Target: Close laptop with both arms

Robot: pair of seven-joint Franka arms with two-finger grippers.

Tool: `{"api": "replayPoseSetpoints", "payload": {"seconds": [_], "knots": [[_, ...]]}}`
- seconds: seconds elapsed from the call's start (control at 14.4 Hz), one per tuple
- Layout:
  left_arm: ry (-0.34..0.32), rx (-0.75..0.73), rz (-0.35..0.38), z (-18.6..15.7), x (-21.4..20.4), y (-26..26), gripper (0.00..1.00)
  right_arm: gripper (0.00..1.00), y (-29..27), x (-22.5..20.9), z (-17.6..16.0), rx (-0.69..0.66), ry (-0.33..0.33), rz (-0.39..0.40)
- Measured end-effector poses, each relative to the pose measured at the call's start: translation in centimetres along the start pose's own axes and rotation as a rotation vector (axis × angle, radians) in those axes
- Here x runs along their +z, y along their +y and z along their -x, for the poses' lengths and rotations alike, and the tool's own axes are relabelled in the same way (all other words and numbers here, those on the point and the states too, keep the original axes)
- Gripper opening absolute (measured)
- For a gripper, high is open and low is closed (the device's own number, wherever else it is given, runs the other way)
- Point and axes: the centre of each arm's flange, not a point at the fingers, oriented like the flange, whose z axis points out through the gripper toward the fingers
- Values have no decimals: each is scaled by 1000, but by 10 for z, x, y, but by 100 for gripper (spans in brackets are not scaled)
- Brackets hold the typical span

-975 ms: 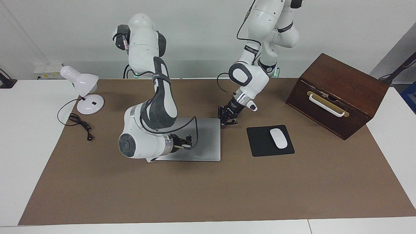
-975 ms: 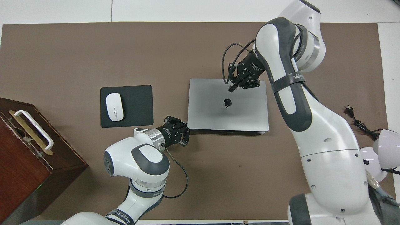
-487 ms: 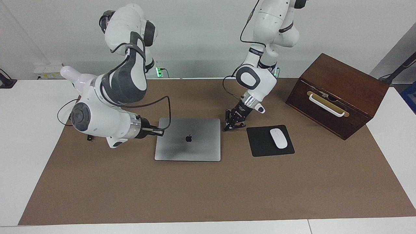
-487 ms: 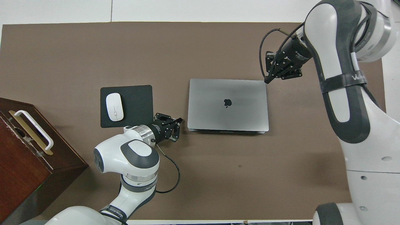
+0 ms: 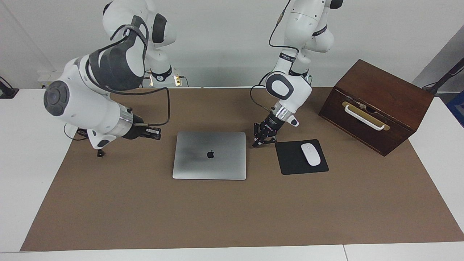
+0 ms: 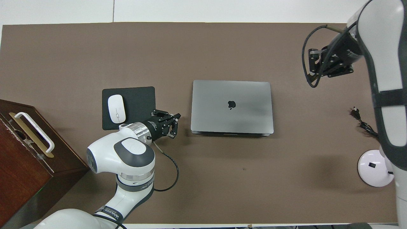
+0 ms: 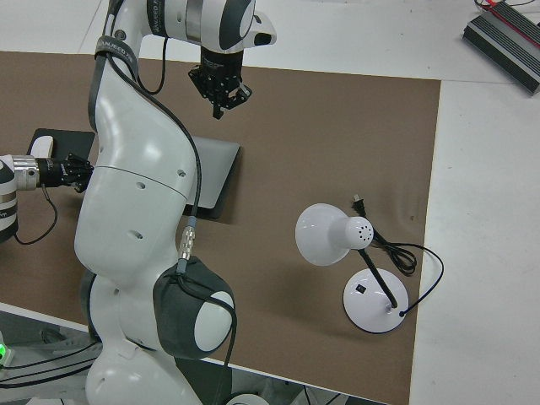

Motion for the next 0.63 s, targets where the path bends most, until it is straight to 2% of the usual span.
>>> {"api": "replayPoseSetpoints", "payload": {"seconds": [0.35,0.56,0.63], "knots": [[-32,116,45,32,-20,41,1,1,33,-68,48,-110,104,139],[-32,205,60,50,-29,58,1,1,37,-92,77,-136,120,178],[-33,251,50,57,-32,66,1,8,38,-98,87,-141,118,192]]}}
